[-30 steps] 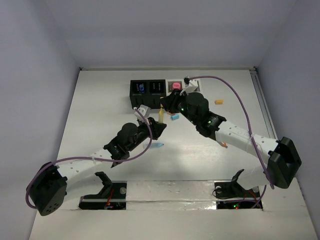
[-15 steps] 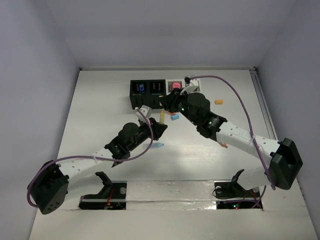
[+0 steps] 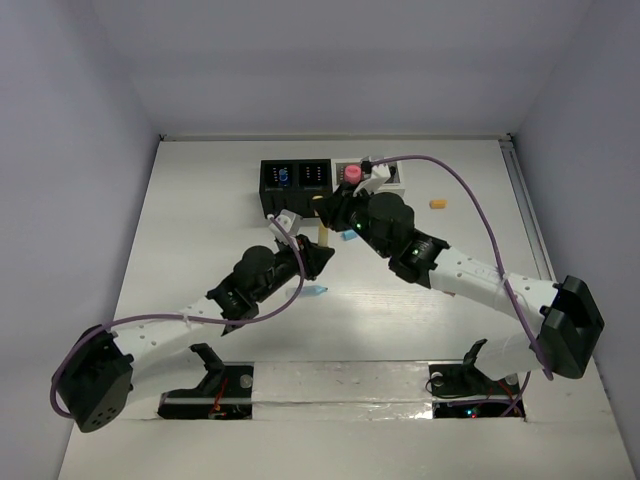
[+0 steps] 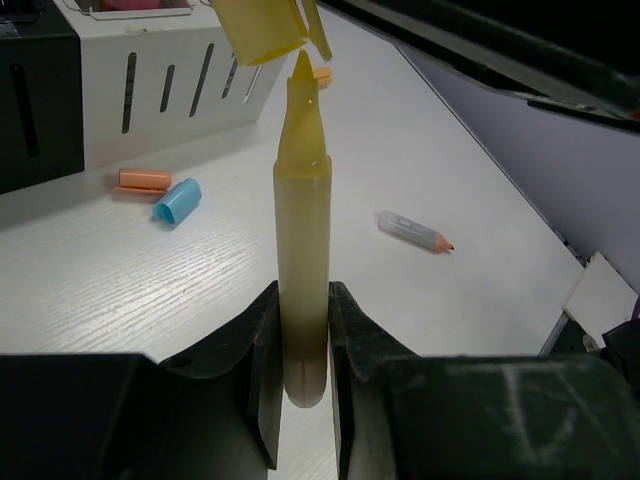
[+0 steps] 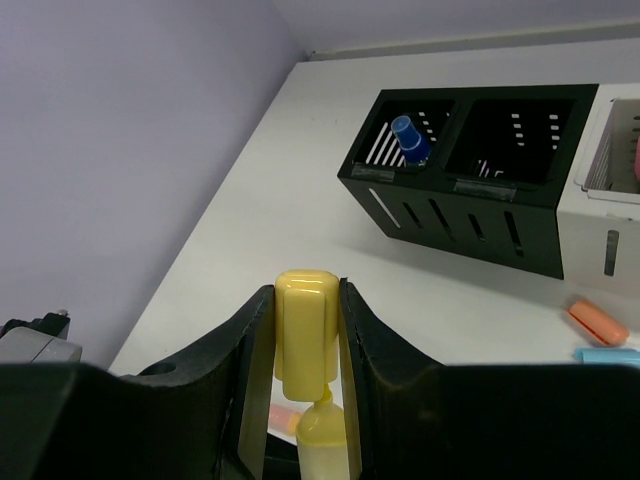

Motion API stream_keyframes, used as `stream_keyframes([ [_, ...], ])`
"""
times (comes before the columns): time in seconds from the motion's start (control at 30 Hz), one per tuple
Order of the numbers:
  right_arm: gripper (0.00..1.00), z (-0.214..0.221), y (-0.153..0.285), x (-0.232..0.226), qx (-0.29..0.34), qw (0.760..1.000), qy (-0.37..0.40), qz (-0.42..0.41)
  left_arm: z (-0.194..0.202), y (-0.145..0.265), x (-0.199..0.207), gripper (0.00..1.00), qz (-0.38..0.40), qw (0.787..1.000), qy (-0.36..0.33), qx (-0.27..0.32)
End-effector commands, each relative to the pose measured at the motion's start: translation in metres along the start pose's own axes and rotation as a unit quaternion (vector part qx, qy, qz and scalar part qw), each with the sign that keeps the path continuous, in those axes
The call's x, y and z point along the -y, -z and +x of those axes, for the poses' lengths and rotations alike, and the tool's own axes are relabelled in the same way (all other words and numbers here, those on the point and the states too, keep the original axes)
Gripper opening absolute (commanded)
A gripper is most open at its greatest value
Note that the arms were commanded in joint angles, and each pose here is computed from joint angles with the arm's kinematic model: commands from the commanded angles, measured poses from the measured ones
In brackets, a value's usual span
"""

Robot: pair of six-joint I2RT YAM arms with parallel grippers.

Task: Sort the stationery into containers
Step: Close the pen cap on the pen.

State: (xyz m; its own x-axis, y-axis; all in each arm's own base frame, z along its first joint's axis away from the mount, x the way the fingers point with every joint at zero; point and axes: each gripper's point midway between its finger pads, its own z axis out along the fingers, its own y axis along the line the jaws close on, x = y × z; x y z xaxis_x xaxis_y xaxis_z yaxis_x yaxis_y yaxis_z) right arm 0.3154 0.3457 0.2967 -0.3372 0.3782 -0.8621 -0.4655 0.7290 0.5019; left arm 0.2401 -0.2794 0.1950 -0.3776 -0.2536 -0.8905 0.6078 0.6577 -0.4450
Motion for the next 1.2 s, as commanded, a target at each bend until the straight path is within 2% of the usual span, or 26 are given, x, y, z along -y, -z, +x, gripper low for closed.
stream_keyframes([
  [0.0,0.0,-0.025,-0.001,-0.009,0.05,0.999,0.0,-0.009,-0.032,0.0,0.019,0.0,0.026,0.999,0.004,0.045],
  [0.3,0.0,-0.024,-0.003,-0.011,0.048,0.999,0.01,-0.015,-0.031,0.004,0.018,0.0,0.025,0.999,0.006,0.043],
  [0.53,0.0,-0.017,0.002,-0.013,0.041,0.999,0.005,-0.023,-0.044,0.004,0.014,0.0,0.003,0.998,0.003,0.06],
  [1.17,0.0,-0.009,0.021,-0.018,0.086,0.996,-0.014,-0.029,-0.07,0.004,0.027,0.0,0.014,0.996,0.026,0.087],
])
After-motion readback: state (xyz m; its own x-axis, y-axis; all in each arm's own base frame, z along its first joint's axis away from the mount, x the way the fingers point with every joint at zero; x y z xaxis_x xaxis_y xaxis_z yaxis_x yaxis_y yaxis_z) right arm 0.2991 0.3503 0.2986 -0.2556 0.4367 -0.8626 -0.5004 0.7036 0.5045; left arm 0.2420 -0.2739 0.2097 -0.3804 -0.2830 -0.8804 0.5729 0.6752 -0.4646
